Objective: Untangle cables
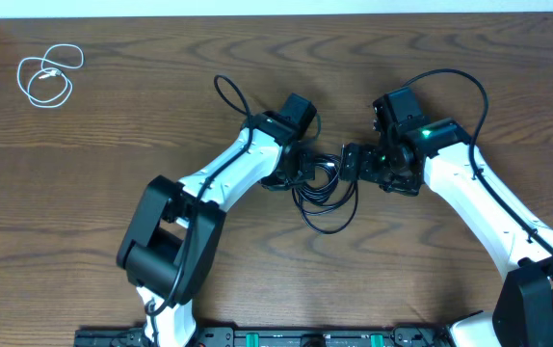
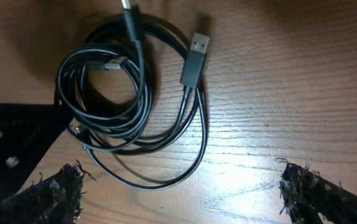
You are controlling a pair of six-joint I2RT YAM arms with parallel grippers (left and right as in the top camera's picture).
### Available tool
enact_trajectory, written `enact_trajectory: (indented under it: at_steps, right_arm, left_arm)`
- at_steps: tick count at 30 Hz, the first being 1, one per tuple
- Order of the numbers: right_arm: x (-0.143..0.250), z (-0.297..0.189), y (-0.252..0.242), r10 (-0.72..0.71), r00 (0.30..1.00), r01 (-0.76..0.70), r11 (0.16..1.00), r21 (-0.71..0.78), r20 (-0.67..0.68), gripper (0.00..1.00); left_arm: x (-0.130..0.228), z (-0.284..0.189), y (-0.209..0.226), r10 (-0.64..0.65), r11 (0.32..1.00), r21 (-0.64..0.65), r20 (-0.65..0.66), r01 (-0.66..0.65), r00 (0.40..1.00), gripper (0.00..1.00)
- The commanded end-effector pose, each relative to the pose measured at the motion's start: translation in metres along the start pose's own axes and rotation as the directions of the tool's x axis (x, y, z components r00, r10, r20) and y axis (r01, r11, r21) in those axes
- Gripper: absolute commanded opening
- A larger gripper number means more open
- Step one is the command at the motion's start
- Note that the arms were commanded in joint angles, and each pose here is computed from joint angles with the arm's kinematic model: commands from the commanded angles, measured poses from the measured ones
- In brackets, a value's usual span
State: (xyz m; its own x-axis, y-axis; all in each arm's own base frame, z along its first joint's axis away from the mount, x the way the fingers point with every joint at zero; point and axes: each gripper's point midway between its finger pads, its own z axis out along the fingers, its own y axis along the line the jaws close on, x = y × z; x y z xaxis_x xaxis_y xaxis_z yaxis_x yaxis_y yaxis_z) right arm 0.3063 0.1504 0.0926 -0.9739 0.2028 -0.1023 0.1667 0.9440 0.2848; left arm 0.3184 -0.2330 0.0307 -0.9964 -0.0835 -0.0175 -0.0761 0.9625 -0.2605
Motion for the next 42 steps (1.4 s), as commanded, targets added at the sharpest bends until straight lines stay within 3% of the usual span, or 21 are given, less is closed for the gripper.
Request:
enact_trajectory:
  at_steps: [1, 6, 14, 21, 26, 30, 34, 38, 42]
  right_arm:
    - [0.002, 0.002, -0.001, 0.016, 1.0, -0.016, 1.0, 0.001, -0.009, 0.99]
    - [0.003, 0.002, 0.0, 0.014, 1.0, -0.014, 1.0, 0.0, -0.009, 0.99]
    - [0.004, 0.003, 0.012, -0.019, 1.0, 0.019, 1.0, -0.018, 0.005, 0.99]
    - [0.005, 0.005, 0.025, -0.059, 0.998, 0.06, 0.998, -0.035, 0.026, 0.99]
    - [-0.001, 0.004, -0.004, -0.061, 0.995, 0.052, 0.99, 0.129, 0.073, 0.99]
    - [-0.001, -0.003, -0.036, -0.066, 0.994, 0.037, 0.956, 0.292, 0.09, 0.99]
    - [0.004, -0.007, -0.05, -0.055, 0.996, 0.028, 0.938, 0.345, 0.069, 0.99]
    - [0.007, -0.004, -0.043, -0.044, 0.998, 0.027, 0.953, 0.301, 0.05, 0.99]
    - [0.01, 0.003, -0.015, -0.039, 0.999, 0.035, 0.987, 0.157, 0.018, 0.99]
  left_arm:
    - [-0.003, -0.043, -0.032, 0.056, 0.987, 0.149, 0.048, -0.062, 0.997, 0.08]
    - [0.007, -0.098, -0.067, 0.11, 0.933, 0.332, 0.105, -0.139, 0.988, 0.07]
    - [0.017, -0.165, -0.083, 0.132, 0.876, 0.427, 0.235, -0.225, 0.963, 0.08]
    - [0.031, -0.196, -0.097, 0.162, 0.809, 0.515, 0.269, -0.284, 0.949, 0.07]
    - [0.032, -0.214, -0.1, 0.162, 0.788, 0.528, 0.317, -0.316, 0.934, 0.08]
    - [0.022, -0.233, -0.082, 0.106, 0.818, 0.49, 0.388, -0.303, 0.915, 0.08]
    - [0.004, -0.251, -0.042, 0.008, 0.889, 0.399, 0.475, -0.224, 0.88, 0.08]
    - [-0.002, -0.254, -0.008, -0.05, 0.94, 0.316, 0.5, -0.128, 0.865, 0.08]
    - [-0.005, -0.242, 0.035, -0.101, 0.987, 0.158, 0.507, 0.023, 0.856, 0.08]
